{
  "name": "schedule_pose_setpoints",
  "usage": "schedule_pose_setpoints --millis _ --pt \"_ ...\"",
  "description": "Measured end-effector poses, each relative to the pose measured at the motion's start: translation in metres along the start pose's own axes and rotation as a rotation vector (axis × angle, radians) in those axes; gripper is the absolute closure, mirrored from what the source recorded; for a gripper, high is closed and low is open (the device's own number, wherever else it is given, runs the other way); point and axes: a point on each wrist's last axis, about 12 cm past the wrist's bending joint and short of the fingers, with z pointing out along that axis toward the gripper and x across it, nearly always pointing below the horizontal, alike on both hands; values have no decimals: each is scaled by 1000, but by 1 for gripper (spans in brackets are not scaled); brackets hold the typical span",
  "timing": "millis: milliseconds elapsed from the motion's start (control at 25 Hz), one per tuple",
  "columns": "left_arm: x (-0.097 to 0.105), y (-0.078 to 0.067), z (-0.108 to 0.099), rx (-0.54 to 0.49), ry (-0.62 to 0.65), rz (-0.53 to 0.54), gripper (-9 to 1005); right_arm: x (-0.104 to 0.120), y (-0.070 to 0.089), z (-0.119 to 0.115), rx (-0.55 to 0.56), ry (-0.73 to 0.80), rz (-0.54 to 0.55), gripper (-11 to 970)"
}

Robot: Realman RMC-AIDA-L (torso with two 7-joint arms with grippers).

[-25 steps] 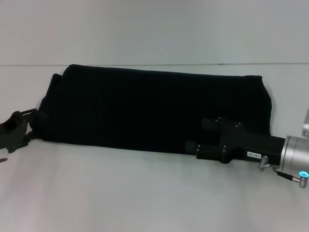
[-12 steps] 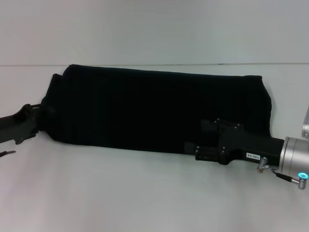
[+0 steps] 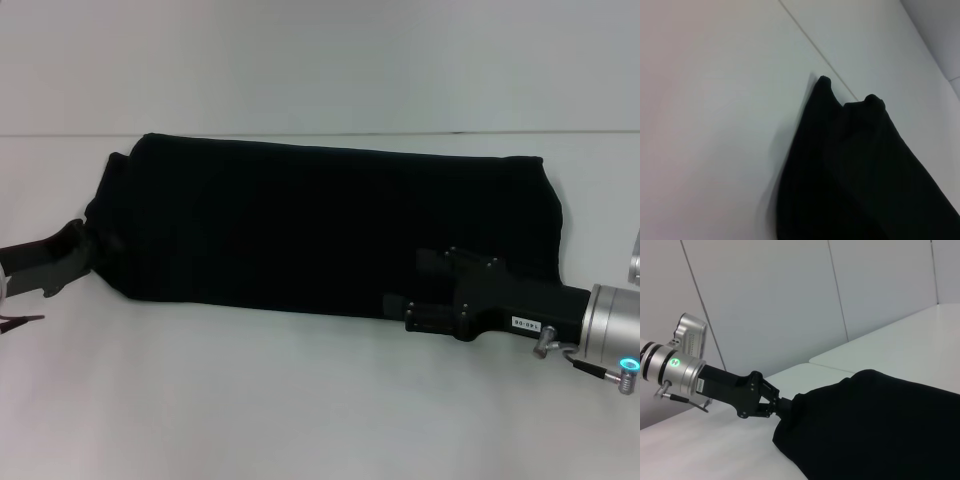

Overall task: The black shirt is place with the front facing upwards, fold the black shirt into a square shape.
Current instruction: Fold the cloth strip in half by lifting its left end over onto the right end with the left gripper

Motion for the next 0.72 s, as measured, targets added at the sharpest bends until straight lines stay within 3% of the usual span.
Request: schedule_pose_setpoints --millis 360,720 --pt "1 1 0 1 -2 6 962 1 0 -1 1 1 2 13" --pt "2 8 -9 24 -13 -78 949 0 0 0 -3 -2 1 13"
